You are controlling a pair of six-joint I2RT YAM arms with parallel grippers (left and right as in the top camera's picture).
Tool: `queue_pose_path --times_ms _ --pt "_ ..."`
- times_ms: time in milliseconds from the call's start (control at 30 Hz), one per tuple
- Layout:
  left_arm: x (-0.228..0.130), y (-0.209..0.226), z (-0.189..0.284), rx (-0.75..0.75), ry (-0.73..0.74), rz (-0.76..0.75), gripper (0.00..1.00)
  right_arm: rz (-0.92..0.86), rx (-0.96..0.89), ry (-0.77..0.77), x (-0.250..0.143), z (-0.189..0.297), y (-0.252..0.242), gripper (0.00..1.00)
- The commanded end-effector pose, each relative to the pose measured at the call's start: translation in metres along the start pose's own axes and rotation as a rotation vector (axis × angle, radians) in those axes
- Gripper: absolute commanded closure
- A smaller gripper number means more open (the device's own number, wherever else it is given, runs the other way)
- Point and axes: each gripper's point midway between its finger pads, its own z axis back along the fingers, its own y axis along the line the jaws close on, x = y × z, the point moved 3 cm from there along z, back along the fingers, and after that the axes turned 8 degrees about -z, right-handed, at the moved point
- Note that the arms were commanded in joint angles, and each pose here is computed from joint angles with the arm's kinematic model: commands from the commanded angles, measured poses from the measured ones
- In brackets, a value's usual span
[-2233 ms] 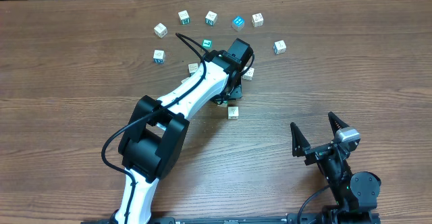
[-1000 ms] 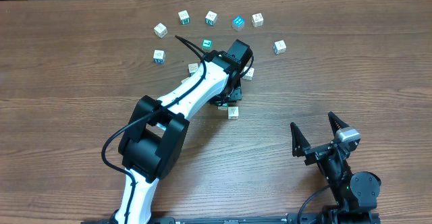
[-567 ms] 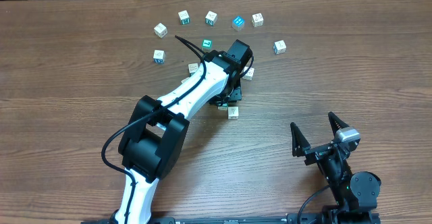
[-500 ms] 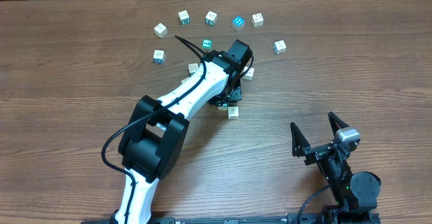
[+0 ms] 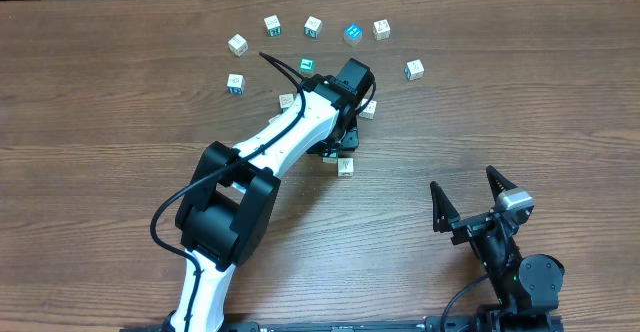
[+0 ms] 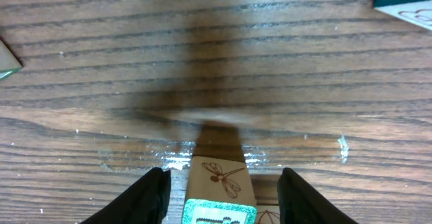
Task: Form a circle
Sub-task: 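Open the left gripper and lift it off the 4 block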
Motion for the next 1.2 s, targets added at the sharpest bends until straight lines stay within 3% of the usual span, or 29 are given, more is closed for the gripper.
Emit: queue_pose_path --times_ms 0,233,367,500,1167 --pt "-0.002 0.002 -0.009 0.021 0.004 0.011 0.49 0.007 -0.009 -0.007 -0.001 0.000 -0.002 0.00" --pt "0.010 0.011 -0.008 0.075 -0.060 0.019 0.37 0.007 -0.009 -0.007 -0.001 0.000 -0.002 0.00" --pt "0.018 0.021 -0.008 0.101 -0.085 0.036 0.15 0.007 -0.009 -0.007 -0.001 0.000 -0.002 0.00" --pt "0.026 0.030 -0.008 0.120 -0.109 0.055 0.00 0.006 -0.009 -0.007 -0.001 0.000 -0.002 0.00" --pt "0.036 0.042 -0.008 0.120 -0.126 0.075 0.01 0.007 -0.009 -0.007 -0.001 0.000 -0.002 0.00"
